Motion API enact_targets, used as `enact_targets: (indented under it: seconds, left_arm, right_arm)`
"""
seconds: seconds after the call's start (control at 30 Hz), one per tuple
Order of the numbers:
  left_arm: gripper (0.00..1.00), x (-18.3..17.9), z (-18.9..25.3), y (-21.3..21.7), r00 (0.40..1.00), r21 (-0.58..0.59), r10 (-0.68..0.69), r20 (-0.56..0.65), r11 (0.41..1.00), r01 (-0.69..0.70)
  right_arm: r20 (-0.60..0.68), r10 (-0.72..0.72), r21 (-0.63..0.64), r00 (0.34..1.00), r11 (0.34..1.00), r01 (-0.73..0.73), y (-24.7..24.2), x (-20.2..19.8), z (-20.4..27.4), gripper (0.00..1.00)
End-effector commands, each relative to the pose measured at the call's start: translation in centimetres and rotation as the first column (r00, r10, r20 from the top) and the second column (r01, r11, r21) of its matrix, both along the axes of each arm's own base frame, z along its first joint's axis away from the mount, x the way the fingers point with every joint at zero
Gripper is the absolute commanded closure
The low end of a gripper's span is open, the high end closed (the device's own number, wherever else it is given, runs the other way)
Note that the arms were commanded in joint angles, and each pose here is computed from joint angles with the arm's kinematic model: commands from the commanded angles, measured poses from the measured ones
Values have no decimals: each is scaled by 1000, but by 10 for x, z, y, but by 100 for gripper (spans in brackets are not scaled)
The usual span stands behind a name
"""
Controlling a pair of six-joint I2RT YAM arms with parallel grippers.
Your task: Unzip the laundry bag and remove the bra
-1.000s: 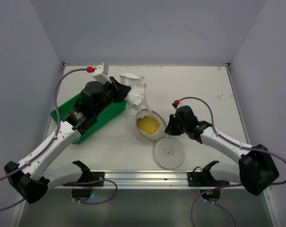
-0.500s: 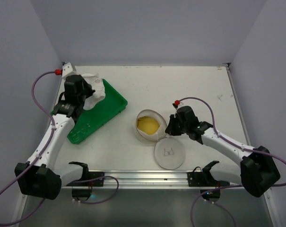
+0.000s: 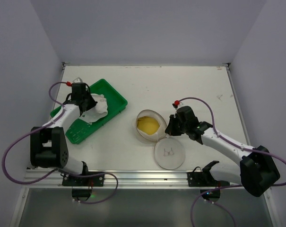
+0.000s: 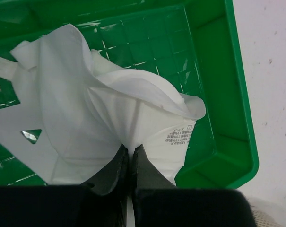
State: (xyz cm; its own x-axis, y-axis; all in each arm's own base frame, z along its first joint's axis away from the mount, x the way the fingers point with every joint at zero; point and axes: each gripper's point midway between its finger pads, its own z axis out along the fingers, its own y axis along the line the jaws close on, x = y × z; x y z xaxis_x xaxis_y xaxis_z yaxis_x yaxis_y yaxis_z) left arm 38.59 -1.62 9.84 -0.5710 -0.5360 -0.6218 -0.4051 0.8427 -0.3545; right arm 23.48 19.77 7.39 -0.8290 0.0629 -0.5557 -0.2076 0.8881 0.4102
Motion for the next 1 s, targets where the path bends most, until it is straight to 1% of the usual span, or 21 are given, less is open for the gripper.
enact_targets:
  seconds: [0.0,0.07,0.1,0.17,0.2,0.23,0.27,0.33,0.37,0.43,0.47,0.53,0.57,0.63,0.67,0.73,0.77,0.8,0.83,0.87,0.97]
  left_arm:
    - [91,34,18,-21,993,-62,-70,98,995,76]
    - [78,43,12,-24,993,-46,-86,83,995,90]
    - [68,42,7,-27,994,-41,-90,64,995,93]
    - [60,41,4,-30,994,-40,-100,47,994,101]
    - [51,35,2,-35,994,-42,-111,24,993,112]
    - [45,31,10,-38,992,-43,-122,37,991,124]
    - [34,25,11,-47,989,-39,-142,34,989,143]
    - [23,16,33,-51,987,-3,-145,74,989,145]
    - [16,8,39,-69,979,14,-188,84,982,187]
    - [13,-5,65,-83,967,57,-221,131,975,215]
    - [13,-17,71,-108,947,60,-289,137,957,284]
    - [13,-33,90,-136,913,56,-366,181,930,362]
    - [13,-49,95,-165,877,57,-443,187,896,441]
    - [13,-70,100,-190,834,65,-520,186,853,517]
    - [15,-87,103,-215,789,60,-585,188,809,585]
    - [18,-107,104,-238,749,57,-638,180,766,640]
    - [20,-115,108,-250,724,60,-663,189,744,665]
    - [25,-132,108,-270,681,64,-708,187,700,711]
    - [27,-136,102,-279,669,68,-724,166,686,725]
    - [34,-145,103,-293,641,70,-750,166,657,751]
    - [43,-147,77,-313,609,70,-788,87,615,786]
  right_arm:
    - [9,18,9,1000,1000,-18,2,1,0,100]
    - [15,11,11,1000,1000,-11,1,1,2,100]
    - [16,10,10,1000,1000,-10,1,1,3,100]
    - [16,11,12,1000,1000,-11,1,2,6,100]
    - [18,12,14,1000,1000,-12,1,2,7,100]
    - [27,15,19,1000,1000,-15,2,3,10,100]
    - [30,17,19,999,1000,-18,2,2,11,100]
    - [40,17,19,999,1000,-18,2,4,13,100]
    - [48,13,15,999,1000,-14,2,5,15,100]
    - [60,15,12,998,1000,-16,2,7,16,100]
    - [62,17,12,998,1000,-18,2,8,16,100]
    - [69,19,15,997,1000,-20,4,10,20,100]
    - [70,19,15,997,1000,-20,3,11,20,100]
    - [76,20,13,997,1000,-21,4,12,22,100]
    - [79,17,12,997,1000,-18,3,13,23,100]
    - [77,16,10,997,1000,-16,3,13,22,100]
    - [76,18,8,997,1000,-19,3,12,22,100]
    - [74,16,8,997,1000,-16,3,12,21,100]
    - [71,18,8,997,1000,-19,3,11,20,100]
    - [71,18,8,997,1000,-19,3,11,20,100]
    - [73,23,11,997,1000,-23,3,10,20,100]
